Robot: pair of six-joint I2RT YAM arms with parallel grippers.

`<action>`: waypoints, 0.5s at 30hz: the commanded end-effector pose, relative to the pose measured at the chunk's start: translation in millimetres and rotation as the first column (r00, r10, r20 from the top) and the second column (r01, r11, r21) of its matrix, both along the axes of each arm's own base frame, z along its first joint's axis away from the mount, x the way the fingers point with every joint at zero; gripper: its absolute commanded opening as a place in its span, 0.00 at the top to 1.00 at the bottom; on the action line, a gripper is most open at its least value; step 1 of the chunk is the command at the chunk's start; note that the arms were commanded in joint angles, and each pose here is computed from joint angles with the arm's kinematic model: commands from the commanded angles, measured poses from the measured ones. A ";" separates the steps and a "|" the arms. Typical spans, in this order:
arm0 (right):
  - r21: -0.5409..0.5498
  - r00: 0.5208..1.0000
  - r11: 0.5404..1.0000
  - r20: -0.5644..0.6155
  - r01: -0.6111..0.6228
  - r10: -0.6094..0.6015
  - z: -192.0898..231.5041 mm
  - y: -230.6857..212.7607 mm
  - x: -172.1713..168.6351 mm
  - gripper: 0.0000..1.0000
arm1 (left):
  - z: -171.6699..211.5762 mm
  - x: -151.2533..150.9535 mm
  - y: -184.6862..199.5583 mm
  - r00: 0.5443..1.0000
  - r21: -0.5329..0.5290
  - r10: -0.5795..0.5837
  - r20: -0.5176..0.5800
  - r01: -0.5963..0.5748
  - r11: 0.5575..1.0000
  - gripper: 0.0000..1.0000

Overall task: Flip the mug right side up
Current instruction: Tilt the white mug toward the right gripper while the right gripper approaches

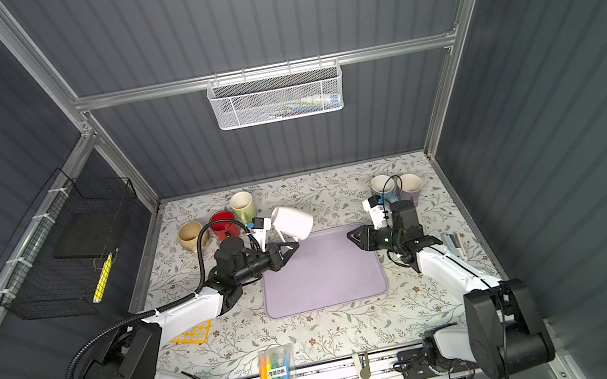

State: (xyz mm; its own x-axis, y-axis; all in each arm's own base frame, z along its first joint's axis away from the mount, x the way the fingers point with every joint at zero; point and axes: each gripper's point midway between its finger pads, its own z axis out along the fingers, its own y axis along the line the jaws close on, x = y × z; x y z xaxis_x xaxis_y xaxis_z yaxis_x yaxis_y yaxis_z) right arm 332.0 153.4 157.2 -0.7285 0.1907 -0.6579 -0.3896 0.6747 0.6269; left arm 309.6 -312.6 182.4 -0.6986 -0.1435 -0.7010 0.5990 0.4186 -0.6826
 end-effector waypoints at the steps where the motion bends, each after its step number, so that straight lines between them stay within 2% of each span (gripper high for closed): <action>1: 0.108 0.989 0.990 0.119 -0.096 0.083 32.8 20.7 -0.4 0.67 | 41.2 5.7 -12.8 0.994 -0.106 -0.041 0.103 0.052 0.993 0.90; 15: 0.242 0.946 0.930 0.239 -0.277 0.219 67.4 73.2 -3.3 0.65 | 45.3 13.5 -19.5 0.997 -0.195 -0.039 0.073 0.052 0.979 0.92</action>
